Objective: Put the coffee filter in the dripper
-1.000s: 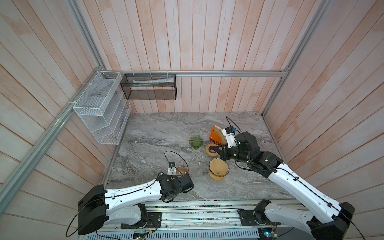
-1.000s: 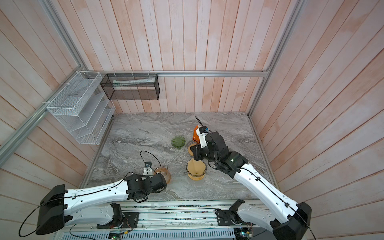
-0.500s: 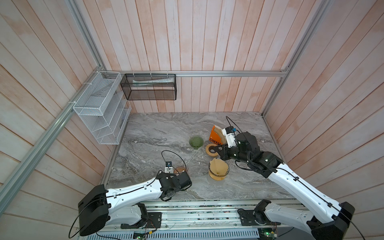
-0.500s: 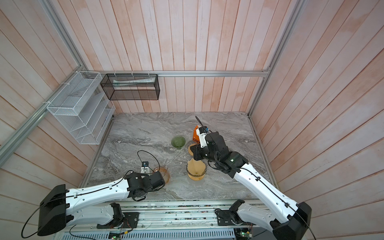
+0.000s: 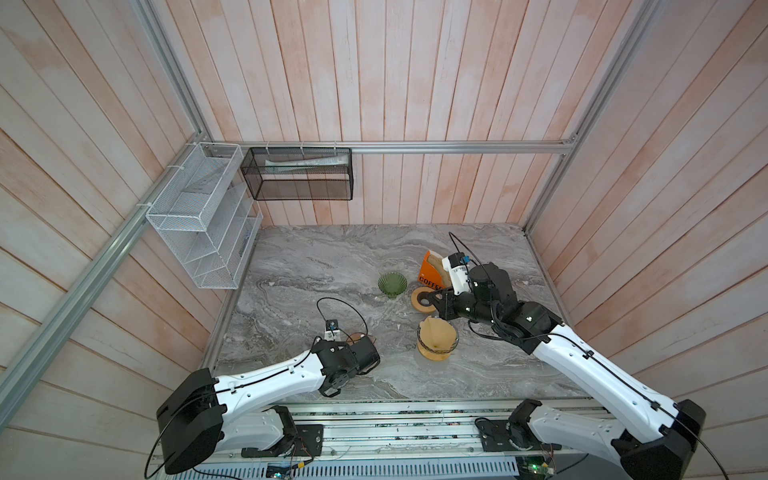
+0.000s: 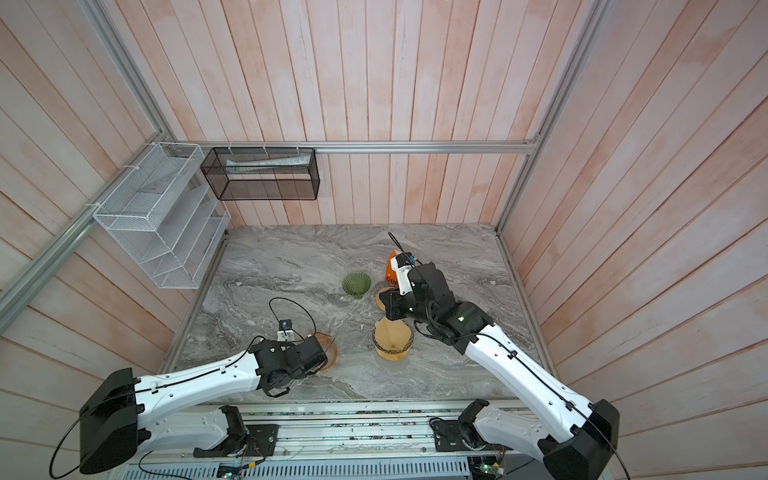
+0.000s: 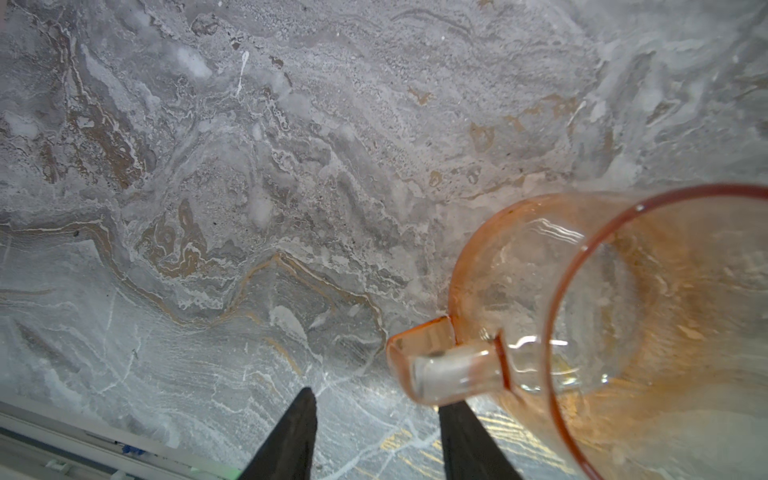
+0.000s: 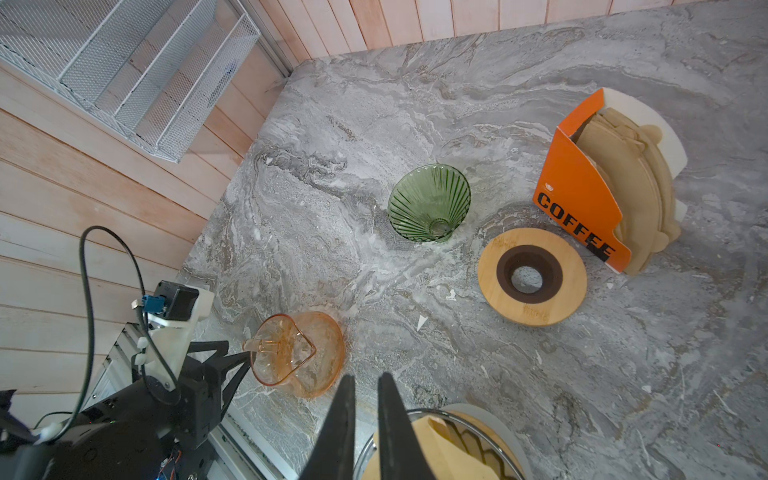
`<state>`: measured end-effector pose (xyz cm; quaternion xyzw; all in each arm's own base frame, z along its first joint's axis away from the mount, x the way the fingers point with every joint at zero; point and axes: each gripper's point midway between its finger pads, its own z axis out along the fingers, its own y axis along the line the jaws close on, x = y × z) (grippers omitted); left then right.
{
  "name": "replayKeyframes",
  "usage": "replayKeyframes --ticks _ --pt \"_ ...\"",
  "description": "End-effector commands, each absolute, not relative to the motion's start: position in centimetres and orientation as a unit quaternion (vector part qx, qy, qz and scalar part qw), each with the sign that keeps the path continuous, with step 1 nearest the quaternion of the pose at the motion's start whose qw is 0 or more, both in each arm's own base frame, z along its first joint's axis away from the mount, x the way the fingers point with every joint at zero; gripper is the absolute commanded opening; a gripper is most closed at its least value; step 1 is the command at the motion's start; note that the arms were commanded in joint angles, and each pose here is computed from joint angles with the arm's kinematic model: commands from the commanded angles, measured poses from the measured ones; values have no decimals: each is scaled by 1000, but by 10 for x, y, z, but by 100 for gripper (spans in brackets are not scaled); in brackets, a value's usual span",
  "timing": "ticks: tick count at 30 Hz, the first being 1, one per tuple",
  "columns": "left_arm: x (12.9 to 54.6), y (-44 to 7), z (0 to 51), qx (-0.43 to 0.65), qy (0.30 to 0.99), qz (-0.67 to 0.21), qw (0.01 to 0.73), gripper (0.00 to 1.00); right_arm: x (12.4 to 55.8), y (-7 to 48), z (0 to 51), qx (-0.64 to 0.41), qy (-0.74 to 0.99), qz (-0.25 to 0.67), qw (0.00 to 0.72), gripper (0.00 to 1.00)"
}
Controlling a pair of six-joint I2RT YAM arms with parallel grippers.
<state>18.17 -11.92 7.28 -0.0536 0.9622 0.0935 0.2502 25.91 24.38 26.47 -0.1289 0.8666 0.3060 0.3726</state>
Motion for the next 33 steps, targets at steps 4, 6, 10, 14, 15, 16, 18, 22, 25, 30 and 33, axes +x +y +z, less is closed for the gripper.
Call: replayKeyframes --ticks 4,6,10,14,15,16,18,22,25,30,33 --pt "196 -114 83 -52 954 112 274 51 263 252 276 -140 858 313 383 14" --pt "202 -108 86 -62 952 116 278 51 264 253 274 -140 858 313 382 14" --pt "207 -109 92 -64 951 106 283 50 268 255 273 -142 859 311 381 14" --pt "208 -116 109 -68 951 76 293 50 274 253 277 -138 861 309 381 15" --pt "209 -119 114 -64 951 65 296 51 276 251 278 -137 861 308 381 15" --pt "210 -123 120 -56 951 51 300 50 279 248 279 -134 863 306 380 16" --pt "212 -129 132 -49 950 30 306 51 286 241 280 -127 866 302 378 17" --pt "217 -142 158 -41 946 -5 322 50 303 219 280 -102 871 293 380 23" --pt "224 -159 178 -30 941 -44 334 51 315 203 270 -81 881 279 372 28" --pt "242 -196 209 5 931 -103 351 51 326 181 229 -47 907 238 344 34" --pt "255 -212 222 19 922 -135 361 51 331 171 201 -17 917 219 332 38"
